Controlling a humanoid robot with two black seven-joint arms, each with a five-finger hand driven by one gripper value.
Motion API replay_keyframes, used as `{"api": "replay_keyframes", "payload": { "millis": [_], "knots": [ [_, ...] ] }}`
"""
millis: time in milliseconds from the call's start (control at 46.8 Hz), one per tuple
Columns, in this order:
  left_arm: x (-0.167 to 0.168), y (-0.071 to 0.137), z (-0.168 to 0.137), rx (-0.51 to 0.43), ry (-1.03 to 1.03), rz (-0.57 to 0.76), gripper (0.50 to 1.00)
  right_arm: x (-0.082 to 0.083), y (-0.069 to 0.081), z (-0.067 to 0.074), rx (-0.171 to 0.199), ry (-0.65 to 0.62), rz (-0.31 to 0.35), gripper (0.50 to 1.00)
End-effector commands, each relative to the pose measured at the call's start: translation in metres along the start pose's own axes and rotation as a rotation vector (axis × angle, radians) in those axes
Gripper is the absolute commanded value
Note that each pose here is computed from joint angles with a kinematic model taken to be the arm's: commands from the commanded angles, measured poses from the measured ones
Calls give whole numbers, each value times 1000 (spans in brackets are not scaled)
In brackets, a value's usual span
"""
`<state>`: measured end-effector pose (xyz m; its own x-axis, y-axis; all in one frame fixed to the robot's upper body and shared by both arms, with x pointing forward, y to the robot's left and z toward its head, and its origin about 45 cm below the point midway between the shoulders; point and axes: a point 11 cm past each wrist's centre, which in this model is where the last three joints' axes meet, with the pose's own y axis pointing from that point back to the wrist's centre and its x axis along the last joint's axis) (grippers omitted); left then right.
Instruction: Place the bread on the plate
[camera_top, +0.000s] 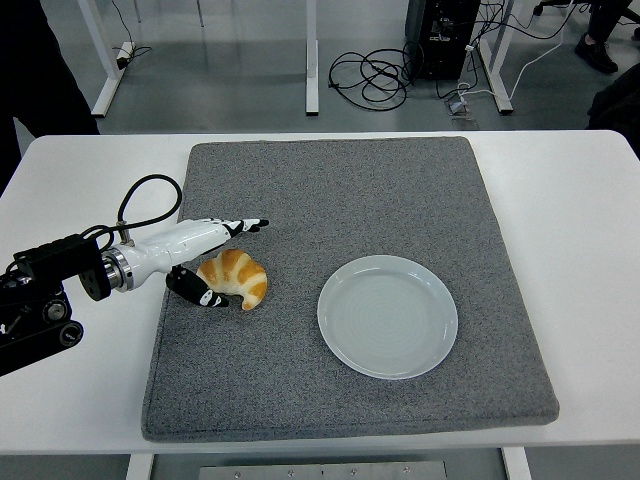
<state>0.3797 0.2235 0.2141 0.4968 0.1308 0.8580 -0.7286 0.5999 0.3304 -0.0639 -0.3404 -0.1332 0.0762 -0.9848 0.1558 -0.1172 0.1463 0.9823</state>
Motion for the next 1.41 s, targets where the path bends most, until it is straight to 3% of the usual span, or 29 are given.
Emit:
{"api": "replay_keyframes", "payload": {
  "millis": [0,513,598,812,897,940,962,1389],
  "knots": [
    [-2,-2,-1,4,2,6,969,0,0,0,0,0,0,1000],
    [-1,-7,-1,3,1,43,968,1,0,0,0,0,2,1000],
    [-2,-7,-1,5,-2,42,949,0,0,0,0,0,0,1000],
    [-8,-5,-3,1,-41,33,803,0,0,0,0,0,0,1000],
    [-8,-5,-3,1,-41,33,656,0,0,0,0,0,0,1000],
    [-7,-5,-3,3,-42,35,530,0,0,0,0,0,0,1000],
    [-8,-5,-2,0,-42,34,500,1,0,0,0,0,2,1000],
    [-7,-5,-2,-6,-42,36,500,0,0,0,0,0,0,1000]
  ]
}}
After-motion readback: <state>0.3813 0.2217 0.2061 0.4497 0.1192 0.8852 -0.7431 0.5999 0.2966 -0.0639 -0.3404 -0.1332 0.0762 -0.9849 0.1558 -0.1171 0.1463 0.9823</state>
